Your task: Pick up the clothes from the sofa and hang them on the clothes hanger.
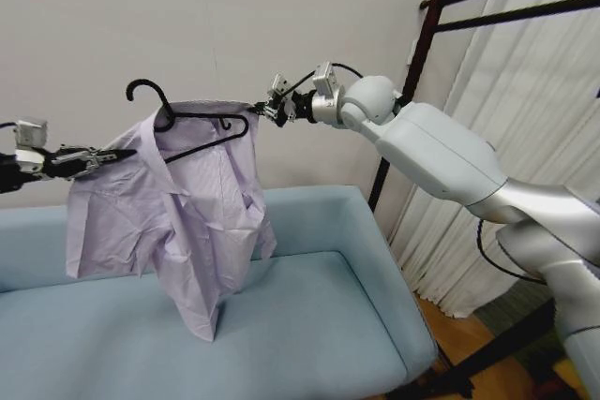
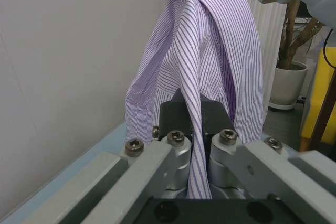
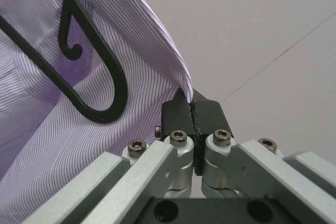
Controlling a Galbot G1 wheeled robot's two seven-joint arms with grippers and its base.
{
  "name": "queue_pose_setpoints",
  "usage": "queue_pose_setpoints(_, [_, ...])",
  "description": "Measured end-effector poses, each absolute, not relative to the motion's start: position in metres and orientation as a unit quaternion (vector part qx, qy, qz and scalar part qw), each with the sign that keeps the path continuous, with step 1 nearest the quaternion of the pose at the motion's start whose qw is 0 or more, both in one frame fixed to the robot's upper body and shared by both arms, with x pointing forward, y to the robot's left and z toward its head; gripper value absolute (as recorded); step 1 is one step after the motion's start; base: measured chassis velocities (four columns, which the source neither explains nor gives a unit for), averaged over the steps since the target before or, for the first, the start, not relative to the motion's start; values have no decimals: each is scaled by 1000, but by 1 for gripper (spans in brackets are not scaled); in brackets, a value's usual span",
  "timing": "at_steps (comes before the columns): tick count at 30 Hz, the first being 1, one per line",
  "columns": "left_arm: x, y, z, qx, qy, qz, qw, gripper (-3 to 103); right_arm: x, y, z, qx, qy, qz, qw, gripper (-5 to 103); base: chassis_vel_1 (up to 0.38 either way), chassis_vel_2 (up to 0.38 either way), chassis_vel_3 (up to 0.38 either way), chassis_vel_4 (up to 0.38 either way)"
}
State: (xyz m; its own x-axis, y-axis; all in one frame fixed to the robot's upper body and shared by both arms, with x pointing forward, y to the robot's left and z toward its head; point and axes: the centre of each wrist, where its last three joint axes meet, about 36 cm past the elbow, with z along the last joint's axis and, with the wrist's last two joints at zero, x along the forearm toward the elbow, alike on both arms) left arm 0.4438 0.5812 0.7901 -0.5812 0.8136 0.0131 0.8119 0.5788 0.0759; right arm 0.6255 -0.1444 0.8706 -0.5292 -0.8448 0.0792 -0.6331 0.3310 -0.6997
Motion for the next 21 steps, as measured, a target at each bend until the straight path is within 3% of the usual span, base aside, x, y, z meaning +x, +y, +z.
queue_pose_setpoints(21, [443, 573, 779, 419, 907, 34, 13, 2, 584, -115, 899, -363, 804, -424, 204, 0, 0, 0, 0, 0])
